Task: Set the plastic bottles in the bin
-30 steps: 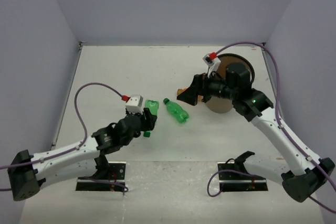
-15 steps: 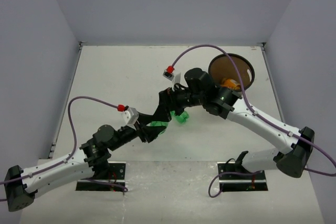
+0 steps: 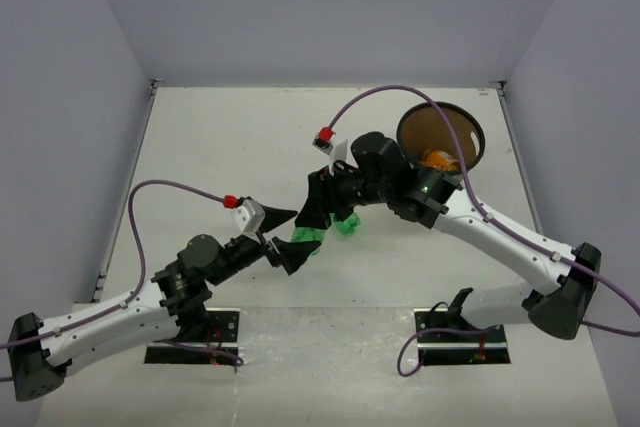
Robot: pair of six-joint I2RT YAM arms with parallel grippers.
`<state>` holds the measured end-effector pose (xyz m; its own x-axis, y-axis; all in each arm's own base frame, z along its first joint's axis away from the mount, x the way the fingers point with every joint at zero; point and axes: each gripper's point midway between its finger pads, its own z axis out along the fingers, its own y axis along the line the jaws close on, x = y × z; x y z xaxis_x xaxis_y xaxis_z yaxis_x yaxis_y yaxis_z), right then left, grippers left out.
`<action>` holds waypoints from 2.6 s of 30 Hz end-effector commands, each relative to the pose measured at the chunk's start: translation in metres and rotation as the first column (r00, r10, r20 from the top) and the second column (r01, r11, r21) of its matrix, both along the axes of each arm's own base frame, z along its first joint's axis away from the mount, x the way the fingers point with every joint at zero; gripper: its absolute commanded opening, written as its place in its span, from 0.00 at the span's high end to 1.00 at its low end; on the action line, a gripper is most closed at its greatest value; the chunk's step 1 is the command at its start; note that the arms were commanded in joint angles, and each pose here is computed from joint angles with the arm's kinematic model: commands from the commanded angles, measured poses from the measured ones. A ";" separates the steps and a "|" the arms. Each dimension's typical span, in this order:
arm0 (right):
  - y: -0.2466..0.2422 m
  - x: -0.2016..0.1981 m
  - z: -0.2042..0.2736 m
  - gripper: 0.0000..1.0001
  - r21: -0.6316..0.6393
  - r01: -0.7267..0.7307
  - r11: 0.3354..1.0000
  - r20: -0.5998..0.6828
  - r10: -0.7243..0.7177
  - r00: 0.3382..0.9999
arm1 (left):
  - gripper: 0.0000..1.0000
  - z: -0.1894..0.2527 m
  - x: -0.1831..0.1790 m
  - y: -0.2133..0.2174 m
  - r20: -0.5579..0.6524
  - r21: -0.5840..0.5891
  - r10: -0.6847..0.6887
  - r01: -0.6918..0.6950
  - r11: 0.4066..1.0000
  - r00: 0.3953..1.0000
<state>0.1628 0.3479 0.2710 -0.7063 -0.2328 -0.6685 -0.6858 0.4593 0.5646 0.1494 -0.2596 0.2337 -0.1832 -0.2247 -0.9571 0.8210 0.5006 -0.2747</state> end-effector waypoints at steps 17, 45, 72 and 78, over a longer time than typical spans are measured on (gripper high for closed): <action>-0.252 0.122 0.154 1.00 0.101 0.865 0.491 0.475 -0.788 0.392 | 0.00 0.008 0.054 0.032 -0.241 0.141 0.402 -0.378 0.915 0.883; -0.314 0.150 0.157 0.01 0.088 0.934 0.346 0.427 -0.860 0.279 | 0.00 -0.094 0.091 -0.058 -0.647 0.561 0.745 -0.561 0.609 0.163; -0.215 0.097 0.134 0.01 0.226 0.574 0.787 0.339 -0.616 0.711 | 1.00 -0.202 0.143 -0.050 -0.460 0.695 0.867 -0.528 0.487 0.194; -0.173 0.096 0.102 0.01 0.271 0.414 0.869 0.169 -0.467 0.868 | 1.00 -0.152 0.120 0.002 -0.311 0.624 0.872 -0.610 0.488 0.379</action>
